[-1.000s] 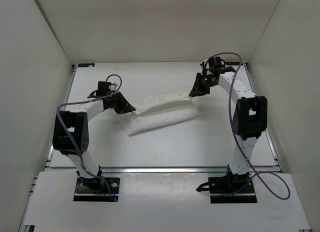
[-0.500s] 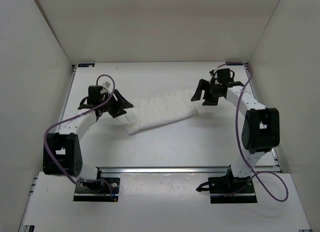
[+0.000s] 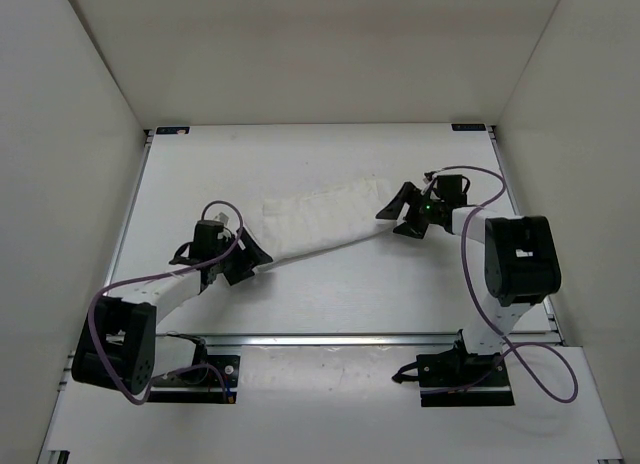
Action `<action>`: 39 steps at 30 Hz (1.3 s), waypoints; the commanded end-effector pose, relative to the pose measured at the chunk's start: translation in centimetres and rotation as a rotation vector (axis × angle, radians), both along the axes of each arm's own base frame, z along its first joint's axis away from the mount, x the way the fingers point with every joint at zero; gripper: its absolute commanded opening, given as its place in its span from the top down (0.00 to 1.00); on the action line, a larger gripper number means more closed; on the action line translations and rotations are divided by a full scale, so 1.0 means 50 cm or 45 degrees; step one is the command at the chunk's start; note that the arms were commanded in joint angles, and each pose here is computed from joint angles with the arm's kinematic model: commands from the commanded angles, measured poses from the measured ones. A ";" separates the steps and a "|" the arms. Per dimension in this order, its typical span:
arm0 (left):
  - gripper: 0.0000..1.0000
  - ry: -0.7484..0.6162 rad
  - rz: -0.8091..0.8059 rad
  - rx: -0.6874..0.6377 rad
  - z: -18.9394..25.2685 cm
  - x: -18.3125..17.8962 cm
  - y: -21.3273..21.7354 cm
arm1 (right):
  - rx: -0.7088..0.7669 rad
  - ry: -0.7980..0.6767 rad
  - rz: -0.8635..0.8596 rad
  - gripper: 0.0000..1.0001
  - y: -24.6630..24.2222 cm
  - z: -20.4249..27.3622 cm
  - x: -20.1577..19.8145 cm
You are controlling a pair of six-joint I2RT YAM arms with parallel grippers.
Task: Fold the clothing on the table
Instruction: Fold the skirt
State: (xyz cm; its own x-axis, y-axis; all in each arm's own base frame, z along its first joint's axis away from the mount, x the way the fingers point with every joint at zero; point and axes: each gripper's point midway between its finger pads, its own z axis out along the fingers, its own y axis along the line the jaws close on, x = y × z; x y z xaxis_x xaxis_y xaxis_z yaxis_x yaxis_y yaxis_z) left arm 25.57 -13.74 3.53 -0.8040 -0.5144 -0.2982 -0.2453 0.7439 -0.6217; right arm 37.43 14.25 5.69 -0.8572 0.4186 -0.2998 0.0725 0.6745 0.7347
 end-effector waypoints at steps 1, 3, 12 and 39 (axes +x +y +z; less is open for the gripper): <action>0.22 -0.102 0.157 0.035 0.004 0.038 0.030 | 0.120 -0.057 -0.083 0.25 0.004 0.014 0.046; 0.22 -0.105 0.162 0.030 0.003 0.047 0.019 | 0.086 -0.057 -0.136 0.25 -0.013 -0.001 0.054; 0.27 -0.097 0.198 -0.018 -0.009 0.053 -0.002 | 0.008 0.054 -0.239 0.34 -0.028 -0.058 0.062; 1.00 -0.139 -0.114 -0.216 -0.031 0.094 -0.156 | -0.645 -0.526 0.474 1.00 0.173 0.290 0.070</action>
